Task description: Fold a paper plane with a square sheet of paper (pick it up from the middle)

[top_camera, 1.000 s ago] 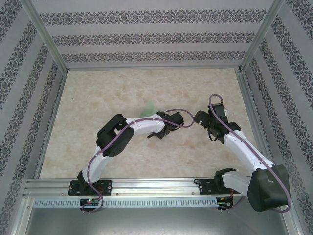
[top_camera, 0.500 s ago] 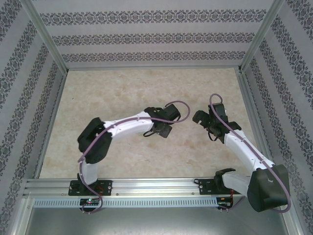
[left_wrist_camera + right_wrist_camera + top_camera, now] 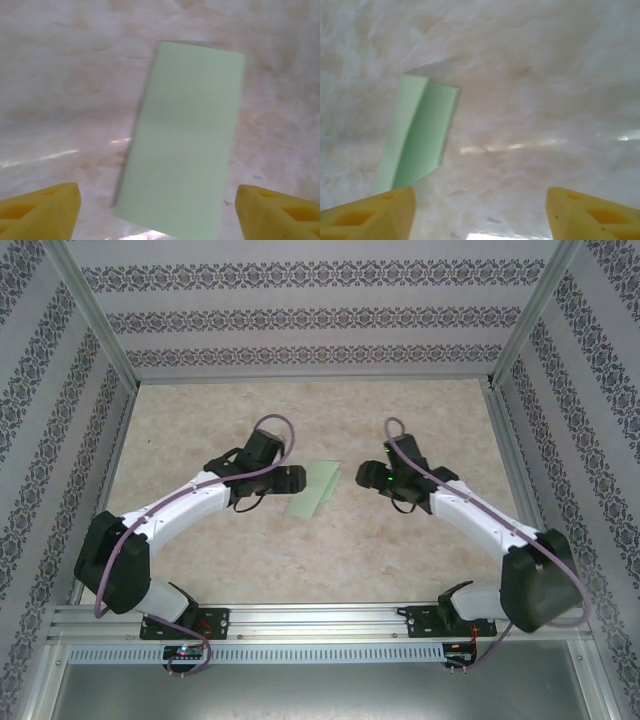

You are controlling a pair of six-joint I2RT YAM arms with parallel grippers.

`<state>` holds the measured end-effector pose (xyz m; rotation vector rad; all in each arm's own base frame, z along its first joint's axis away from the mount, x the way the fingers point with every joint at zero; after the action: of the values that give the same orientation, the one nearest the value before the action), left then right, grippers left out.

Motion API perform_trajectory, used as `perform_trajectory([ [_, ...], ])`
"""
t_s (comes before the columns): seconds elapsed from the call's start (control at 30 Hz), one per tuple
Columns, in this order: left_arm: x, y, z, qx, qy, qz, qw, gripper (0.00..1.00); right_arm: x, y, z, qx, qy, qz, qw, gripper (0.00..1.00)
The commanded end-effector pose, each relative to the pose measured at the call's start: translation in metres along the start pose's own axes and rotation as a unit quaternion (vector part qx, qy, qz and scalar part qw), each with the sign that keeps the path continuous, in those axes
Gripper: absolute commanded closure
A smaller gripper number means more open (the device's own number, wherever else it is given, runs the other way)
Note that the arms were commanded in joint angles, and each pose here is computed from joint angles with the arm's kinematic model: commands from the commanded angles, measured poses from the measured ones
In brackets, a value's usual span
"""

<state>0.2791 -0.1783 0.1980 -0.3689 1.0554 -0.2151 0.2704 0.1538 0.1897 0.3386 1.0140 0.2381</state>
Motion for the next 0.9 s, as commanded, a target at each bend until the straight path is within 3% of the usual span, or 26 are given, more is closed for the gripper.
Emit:
perform_trajectory([
  [0.0,-0.003,0.027,0.007,-0.079,-0.034,0.009,0.996,0.11,0.015,0.051,0.004,-0.047,0.004,0.046,0.998,0.41],
  [0.17,-0.004,0.073,0.001,-0.149,-0.041,0.051,0.987,0.03,0.049,0.114,-0.003,-0.097,0.045,0.084,0.991,0.56],
  [0.33,-0.005,0.094,-0.004,-0.184,-0.037,0.062,0.980,0.00,0.076,0.149,-0.011,-0.121,0.082,0.083,0.986,0.56],
  [0.5,-0.007,0.101,-0.005,-0.196,-0.034,0.071,0.977,0.00,0.110,0.150,-0.026,-0.115,0.125,0.071,0.983,0.56],
  [0.87,-0.001,0.097,0.001,-0.181,-0.020,0.047,0.982,0.00,0.140,0.139,-0.054,-0.163,0.204,0.070,0.963,0.55],
])
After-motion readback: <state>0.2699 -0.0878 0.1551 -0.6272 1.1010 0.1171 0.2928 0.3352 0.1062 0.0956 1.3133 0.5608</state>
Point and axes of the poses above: each hand's point on the last joint's axis, 136 mm out from that joint toward the fingers, its own x axis out along the fingers, its own y axis along the line the jaws close on, z = x × y, the point moved 9 cm from there along -x, back along the fingers, and after that the axes turned 5 degrees about -x, right-handed, at the moved point
